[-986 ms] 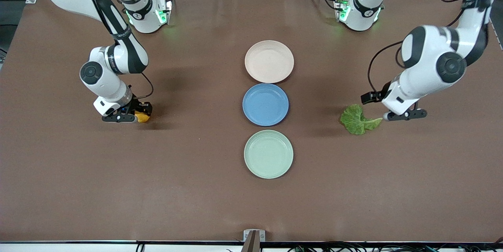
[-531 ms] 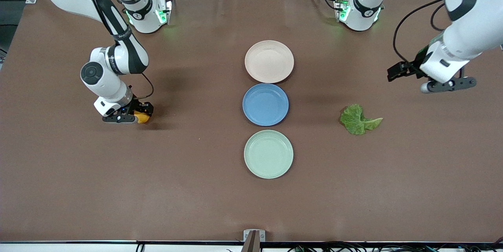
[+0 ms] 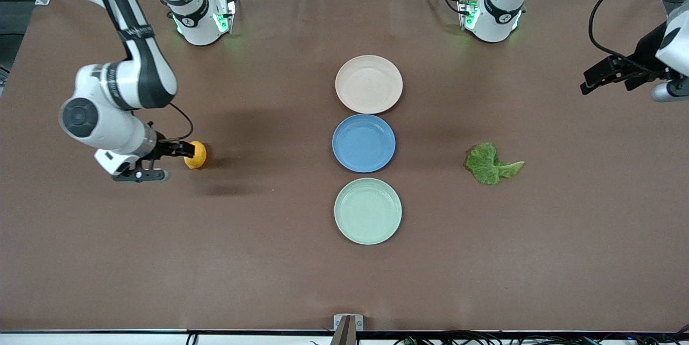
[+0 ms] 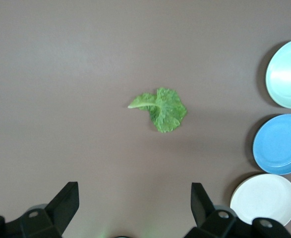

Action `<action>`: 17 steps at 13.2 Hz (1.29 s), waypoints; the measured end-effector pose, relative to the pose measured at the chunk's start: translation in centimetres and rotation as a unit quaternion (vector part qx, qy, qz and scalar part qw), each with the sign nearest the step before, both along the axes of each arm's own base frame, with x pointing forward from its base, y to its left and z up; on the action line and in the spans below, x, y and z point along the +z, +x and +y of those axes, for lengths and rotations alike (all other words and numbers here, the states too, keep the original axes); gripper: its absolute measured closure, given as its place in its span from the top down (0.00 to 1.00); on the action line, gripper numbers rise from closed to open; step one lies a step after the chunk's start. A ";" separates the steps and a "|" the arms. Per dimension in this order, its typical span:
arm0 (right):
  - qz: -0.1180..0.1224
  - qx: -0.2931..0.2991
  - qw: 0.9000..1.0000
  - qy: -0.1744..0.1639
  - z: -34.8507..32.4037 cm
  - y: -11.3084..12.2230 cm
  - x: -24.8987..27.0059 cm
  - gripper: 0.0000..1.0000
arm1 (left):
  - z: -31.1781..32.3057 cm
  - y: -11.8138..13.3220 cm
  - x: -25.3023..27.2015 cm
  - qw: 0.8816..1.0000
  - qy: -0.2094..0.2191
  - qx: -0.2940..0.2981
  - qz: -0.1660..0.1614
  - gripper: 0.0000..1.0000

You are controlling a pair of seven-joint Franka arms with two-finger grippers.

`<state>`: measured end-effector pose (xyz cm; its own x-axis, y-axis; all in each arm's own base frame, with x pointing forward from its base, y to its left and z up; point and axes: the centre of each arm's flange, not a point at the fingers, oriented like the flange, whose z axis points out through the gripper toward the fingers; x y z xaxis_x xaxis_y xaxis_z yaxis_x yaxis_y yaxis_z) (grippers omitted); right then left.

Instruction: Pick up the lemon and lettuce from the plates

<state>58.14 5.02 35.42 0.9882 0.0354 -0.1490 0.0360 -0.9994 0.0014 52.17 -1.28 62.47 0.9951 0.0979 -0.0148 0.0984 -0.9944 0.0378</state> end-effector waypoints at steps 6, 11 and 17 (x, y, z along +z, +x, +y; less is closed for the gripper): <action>0.035 0.018 0.999 -0.002 -5.3 2.1 11.7 1.00 | -0.7 1.6 2.4 1.000 0.011 -0.010 -0.025 1.00; 0.023 0.007 1.000 -0.010 -7.9 2.4 17.6 1.00 | -0.6 2.8 2.6 1.000 0.009 -0.010 -0.028 1.00; 0.023 0.006 1.000 -0.013 -8.0 2.5 19.7 1.00 | -0.1 3.4 1.6 1.000 0.008 -0.007 -0.019 1.00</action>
<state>60.66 -2.93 55.07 0.9800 0.0422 -0.1944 0.0481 -0.9985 0.0256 55.59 -1.37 64.04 0.9962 0.0842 0.0237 0.0836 -0.9962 0.0247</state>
